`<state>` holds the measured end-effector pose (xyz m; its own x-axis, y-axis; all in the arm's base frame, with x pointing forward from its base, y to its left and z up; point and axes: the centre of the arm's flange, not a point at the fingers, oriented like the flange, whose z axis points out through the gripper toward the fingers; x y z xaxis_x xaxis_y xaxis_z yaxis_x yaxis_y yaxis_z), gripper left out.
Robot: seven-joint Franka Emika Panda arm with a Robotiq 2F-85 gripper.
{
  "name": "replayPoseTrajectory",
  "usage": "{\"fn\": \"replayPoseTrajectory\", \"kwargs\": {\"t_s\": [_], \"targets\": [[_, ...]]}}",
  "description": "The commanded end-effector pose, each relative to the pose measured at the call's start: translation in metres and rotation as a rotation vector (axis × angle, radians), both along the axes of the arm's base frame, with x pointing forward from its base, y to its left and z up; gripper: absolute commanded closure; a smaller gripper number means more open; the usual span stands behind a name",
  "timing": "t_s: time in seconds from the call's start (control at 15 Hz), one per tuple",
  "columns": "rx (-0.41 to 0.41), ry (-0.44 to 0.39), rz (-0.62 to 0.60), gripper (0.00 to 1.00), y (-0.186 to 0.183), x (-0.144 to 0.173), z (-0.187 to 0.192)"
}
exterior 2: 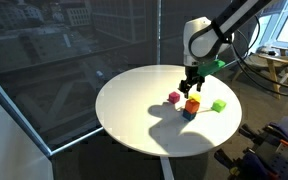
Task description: Put the.orange block on the blue block
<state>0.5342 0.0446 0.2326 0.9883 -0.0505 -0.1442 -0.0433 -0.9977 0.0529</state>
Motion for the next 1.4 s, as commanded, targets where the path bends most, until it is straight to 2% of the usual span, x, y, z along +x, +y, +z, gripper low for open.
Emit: {"fn": "replayPoseTrajectory", "kwargs": {"t_s": [0.0,0.87,1.33], "targets": [[0.003,-0.036,0.013,0.00,0.005,-0.014,0.028],[0.023,-0.090,0.035,0.00,0.016,-0.048,0.079],[0.036,-0.102,0.031,0.00,0.020,-0.042,0.107]]}}
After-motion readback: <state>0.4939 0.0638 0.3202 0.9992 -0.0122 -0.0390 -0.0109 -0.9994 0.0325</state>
